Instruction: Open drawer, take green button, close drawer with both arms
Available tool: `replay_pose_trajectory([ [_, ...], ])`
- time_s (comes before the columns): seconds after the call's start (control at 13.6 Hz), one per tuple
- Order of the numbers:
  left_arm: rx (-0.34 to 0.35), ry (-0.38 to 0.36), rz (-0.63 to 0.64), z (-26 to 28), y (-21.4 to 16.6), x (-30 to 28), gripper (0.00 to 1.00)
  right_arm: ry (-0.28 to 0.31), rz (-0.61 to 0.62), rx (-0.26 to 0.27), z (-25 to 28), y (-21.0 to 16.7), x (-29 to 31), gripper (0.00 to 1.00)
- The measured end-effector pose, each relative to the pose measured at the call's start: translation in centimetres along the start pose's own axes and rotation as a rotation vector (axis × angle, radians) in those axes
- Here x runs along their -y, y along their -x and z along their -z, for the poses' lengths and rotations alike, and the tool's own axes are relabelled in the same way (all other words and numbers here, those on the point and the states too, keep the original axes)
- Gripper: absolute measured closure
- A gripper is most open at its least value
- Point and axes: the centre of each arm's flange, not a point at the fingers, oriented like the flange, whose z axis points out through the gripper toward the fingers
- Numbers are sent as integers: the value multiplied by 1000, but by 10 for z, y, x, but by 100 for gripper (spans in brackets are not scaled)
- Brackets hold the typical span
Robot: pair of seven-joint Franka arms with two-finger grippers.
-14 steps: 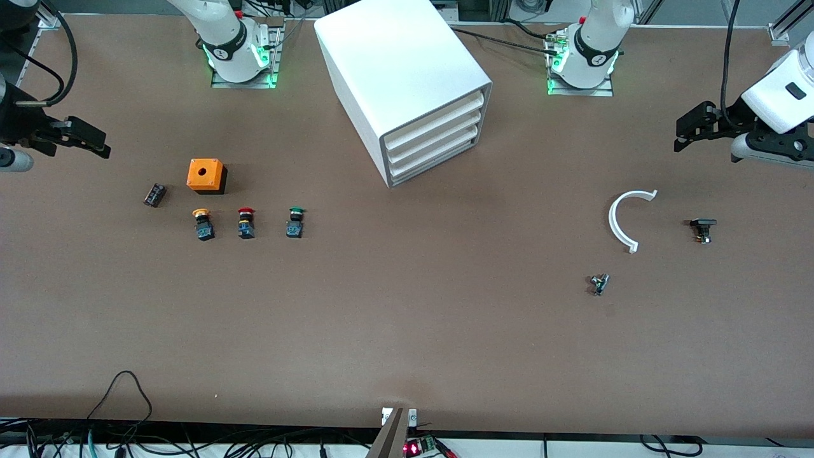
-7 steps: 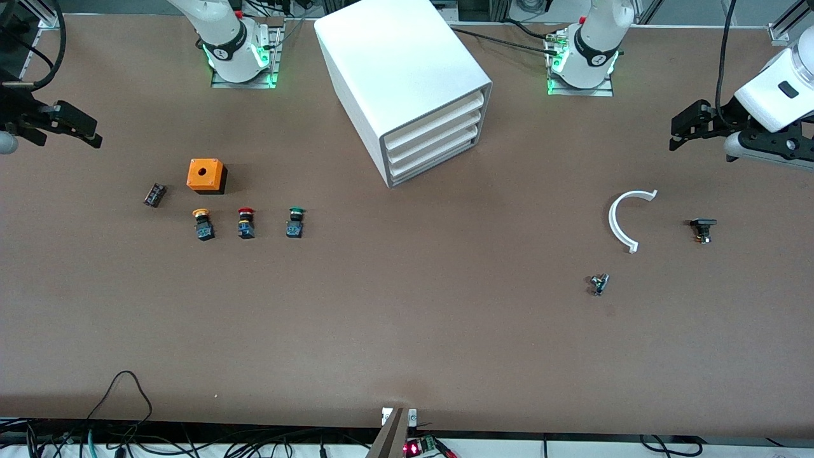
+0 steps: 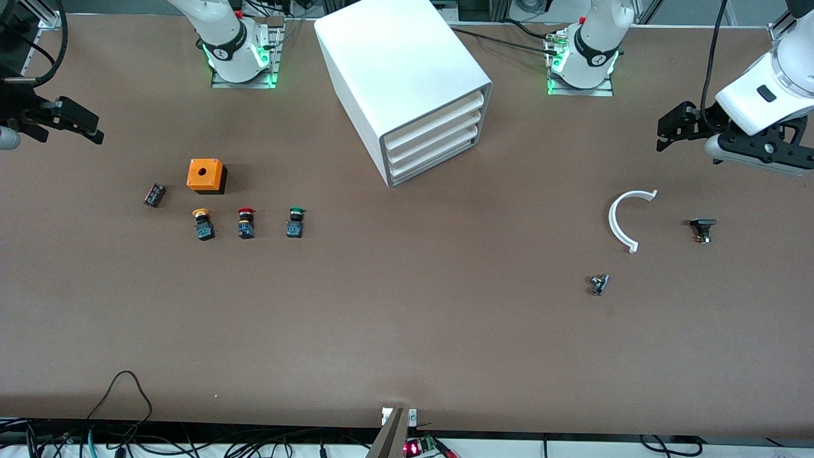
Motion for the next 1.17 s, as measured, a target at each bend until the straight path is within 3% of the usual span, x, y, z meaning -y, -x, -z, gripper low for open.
replay_pose_trajectory([
  [1.17, 6, 2, 5, -2, -1, 3, 0, 0, 0, 0, 0, 0, 0, 0],
])
